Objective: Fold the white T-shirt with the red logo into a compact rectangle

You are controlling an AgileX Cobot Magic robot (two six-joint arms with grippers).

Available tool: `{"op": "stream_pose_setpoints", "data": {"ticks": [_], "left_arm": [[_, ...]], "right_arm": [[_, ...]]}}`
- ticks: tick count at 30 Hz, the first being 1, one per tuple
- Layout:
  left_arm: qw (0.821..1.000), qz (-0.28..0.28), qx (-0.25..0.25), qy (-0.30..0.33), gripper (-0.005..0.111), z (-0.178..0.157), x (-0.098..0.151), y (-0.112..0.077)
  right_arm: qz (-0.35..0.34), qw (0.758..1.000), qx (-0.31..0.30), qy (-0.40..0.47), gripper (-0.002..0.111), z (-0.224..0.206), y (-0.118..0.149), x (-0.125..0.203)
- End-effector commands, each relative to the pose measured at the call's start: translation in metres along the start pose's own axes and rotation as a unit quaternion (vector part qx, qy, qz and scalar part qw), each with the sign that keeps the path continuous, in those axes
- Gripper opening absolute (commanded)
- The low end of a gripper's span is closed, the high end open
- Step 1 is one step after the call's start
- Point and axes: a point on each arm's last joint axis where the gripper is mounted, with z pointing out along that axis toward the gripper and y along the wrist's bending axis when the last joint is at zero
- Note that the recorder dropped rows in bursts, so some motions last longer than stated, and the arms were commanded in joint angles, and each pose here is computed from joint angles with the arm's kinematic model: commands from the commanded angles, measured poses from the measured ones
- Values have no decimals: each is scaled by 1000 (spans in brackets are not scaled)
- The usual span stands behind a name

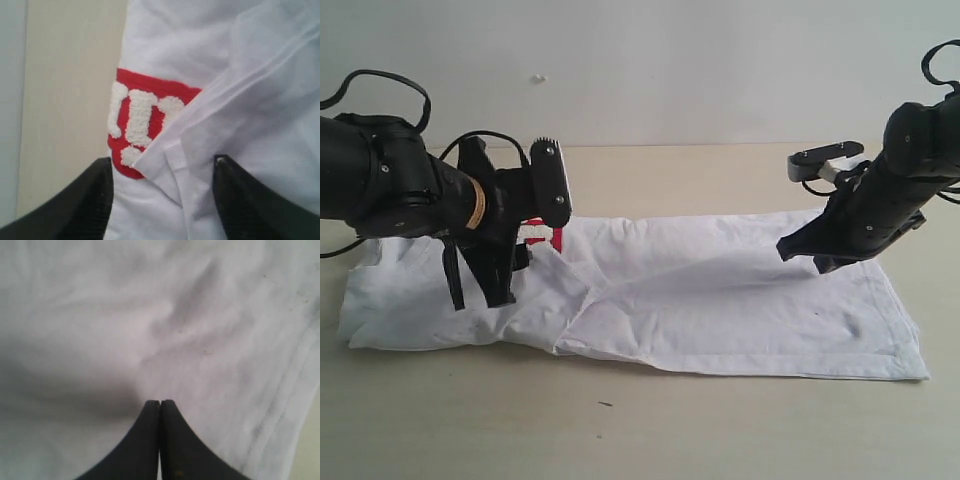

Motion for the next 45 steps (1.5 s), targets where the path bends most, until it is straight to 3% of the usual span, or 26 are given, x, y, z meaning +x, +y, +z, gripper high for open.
{"op": "stream_pose_setpoints", "data": {"ticks": [1,8,11,13,16,20,24,26,30,36,40,45], "left_arm": [[998,-37,-16,-41,58,-12,-9,7],[998,-44,-14,-39,58,-12,-7,8],[998,-46,-13,-38,58,-10,-7,7],[998,-46,-11,-38,58,-9,-7,6],[998,-44,-10,-36,58,-7,-7,6],[998,-50,-9,-35,58,-7,-6,5],[998,-56,-7,-30,58,-7,-5,5],[997,-70,-5,-25,55,-7,-5,5],[996,-82,-3,-27,38,-7,-5,4],[995,-98,-1,-23,51,-8,-4,4],[993,-118,-15,-27,53,-17,0,14],[977,-207,-43,-37,53,-29,18,37]], "right_arm": [[0,999,2,-33,0,-24,0,-10],[19,992,-85,-92,0,-68,16,-28],[8,973,-187,-136,0,-87,35,-34],[-15,947,-280,-158,0,-96,54,-36],[-51,919,-358,-156,0,-95,85,-35],[-115,915,-372,-107,0,-60,144,-24],[-127,919,-363,-84,0,-36,171,-15],[-127,920,-362,-76,0,-29,172,-13],[-121,922,-362,-63,0,-17,177,-9],[-125,919,-371,-51,0,-1,205,2],[-119,933,-331,-75,0,3,202,-3],[-108,945,-291,-98,0,7,196,-9]]}}
